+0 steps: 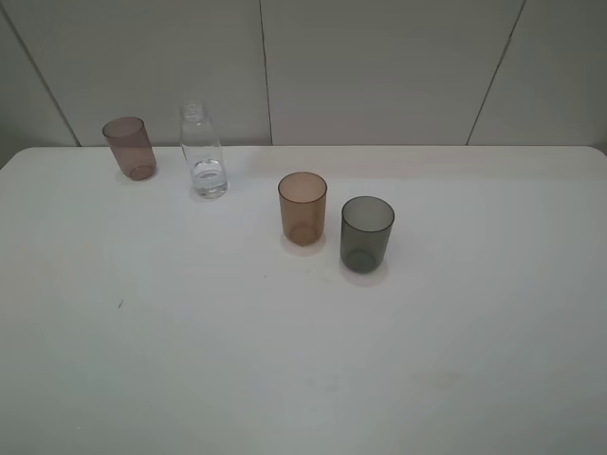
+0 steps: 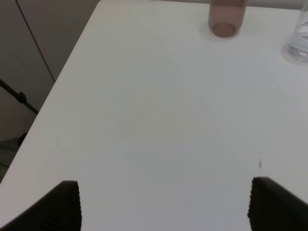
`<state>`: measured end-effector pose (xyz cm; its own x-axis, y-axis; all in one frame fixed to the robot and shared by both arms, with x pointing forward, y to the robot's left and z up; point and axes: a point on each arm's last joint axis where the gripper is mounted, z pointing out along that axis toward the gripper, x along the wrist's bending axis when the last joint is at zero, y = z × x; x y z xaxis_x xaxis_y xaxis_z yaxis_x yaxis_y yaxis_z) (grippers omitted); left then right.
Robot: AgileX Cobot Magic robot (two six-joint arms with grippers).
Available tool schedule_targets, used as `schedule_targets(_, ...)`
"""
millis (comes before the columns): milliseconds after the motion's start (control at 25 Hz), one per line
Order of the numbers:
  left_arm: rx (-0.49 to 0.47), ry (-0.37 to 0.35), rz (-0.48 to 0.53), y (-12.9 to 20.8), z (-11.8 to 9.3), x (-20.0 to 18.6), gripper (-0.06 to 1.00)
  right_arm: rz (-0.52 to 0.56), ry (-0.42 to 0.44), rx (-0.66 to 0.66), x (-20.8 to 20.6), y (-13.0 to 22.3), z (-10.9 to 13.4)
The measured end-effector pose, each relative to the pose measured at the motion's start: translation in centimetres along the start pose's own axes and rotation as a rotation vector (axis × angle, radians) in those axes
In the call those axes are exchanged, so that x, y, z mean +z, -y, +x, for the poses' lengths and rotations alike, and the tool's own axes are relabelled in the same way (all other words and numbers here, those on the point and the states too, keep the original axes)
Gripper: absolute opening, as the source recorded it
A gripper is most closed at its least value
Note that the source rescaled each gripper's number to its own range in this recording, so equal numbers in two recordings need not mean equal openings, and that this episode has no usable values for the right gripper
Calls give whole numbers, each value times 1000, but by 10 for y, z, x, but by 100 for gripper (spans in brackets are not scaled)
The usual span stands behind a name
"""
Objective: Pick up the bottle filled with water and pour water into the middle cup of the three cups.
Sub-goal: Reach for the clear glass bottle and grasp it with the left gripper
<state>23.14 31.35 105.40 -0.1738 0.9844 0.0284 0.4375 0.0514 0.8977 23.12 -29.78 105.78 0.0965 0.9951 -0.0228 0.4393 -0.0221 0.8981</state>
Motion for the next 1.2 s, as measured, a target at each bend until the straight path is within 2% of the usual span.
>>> schedule_targets(200, 8, 4, -10, -1, 0, -1, 60, 0, 0, 0, 0, 0, 0)
schedule_targets(360, 42, 40, -152, -19, 0, -5, 60, 0, 0, 0, 0, 0, 0)
schedule_targets(480, 77, 79, -195, -38, -4, 6, 60, 0, 0, 0, 0, 0, 0)
schedule_targets(600, 79, 133, -170, -55, -14, 27, 60, 0, 0, 0, 0, 0, 0)
schedule_targets(800, 41, 216, -64, -73, -33, 73, 60, 0, 0, 0, 0, 0, 0)
schedule_targets(960, 81, 265, 16, -75, -45, 105, 60, 0, 0, 0, 0, 0, 0)
schedule_targets(1200, 125, 333, 50, -72, -65, 139, 60, 0, 0, 0, 0, 0, 0)
